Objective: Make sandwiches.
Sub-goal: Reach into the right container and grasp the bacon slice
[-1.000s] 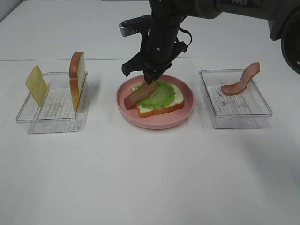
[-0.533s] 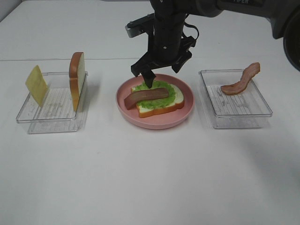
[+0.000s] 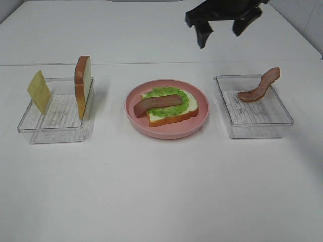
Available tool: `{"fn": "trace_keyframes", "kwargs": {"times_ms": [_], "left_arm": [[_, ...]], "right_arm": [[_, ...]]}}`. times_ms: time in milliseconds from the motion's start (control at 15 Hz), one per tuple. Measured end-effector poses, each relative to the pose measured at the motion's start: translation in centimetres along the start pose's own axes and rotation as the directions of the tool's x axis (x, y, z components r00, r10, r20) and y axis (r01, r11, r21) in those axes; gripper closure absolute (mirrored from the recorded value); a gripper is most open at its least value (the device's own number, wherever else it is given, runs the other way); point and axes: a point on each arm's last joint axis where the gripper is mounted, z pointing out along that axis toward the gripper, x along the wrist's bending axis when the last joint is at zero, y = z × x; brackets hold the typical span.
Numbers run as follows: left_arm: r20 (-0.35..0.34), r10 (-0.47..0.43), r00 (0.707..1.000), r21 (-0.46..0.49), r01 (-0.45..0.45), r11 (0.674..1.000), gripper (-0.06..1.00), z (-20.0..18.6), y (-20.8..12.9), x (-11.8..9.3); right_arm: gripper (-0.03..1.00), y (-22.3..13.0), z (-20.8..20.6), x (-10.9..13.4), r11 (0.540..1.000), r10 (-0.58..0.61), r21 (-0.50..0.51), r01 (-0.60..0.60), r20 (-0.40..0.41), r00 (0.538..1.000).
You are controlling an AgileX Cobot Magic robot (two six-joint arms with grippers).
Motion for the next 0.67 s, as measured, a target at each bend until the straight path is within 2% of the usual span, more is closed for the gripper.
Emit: {"fn": "trace_keyframes", "kwargs": {"times_ms": [67, 200, 267, 333, 533, 667], "left_arm": [[0.000, 0.000, 1.000, 0.000, 0.000, 1.000, -0.05, 0.0, 0.0, 0.0], [0.000, 0.000, 1.000, 0.000, 0.000, 1.000, -0.05, 0.0, 0.0, 0.0], [0.000, 0.000, 1.000, 0.000, 0.000, 1.000, -0.05, 0.0, 0.0, 0.0], [0.000, 0.000, 1.000, 0.000, 0.000, 1.000, -0.05, 0.0, 0.0, 0.0], [0.000, 0.000, 1.000, 0.000, 0.000, 1.000, -0.05, 0.0, 0.0, 0.0], [0.000, 0.000, 1.000, 0.000, 0.000, 1.000, -0.05, 0.0, 0.0, 0.0]], "right_arm": [[0.14, -0.2, 0.0, -1.3, 0.999, 0.031, 0.008, -0.031, 0.002, 1.000], [0.14, -1.5, 0.7, -7.1, 0.981, 0.181, 0.068, -0.181, 0.006, 0.983], [0.14, -1.9, 0.8, -8.9, 0.970, 0.234, 0.074, -0.233, -0.005, 0.972], [0.14, -2.2, 0.9, -9.9, 0.962, 0.262, 0.076, -0.261, -0.007, 0.965], [0.14, -4.0, 2.0, -15.2, 0.911, 0.406, 0.099, -0.401, -0.040, 0.913], [0.14, -4.9, 3.1, -16.9, 0.890, 0.449, 0.117, -0.440, -0.069, 0.891]]}}
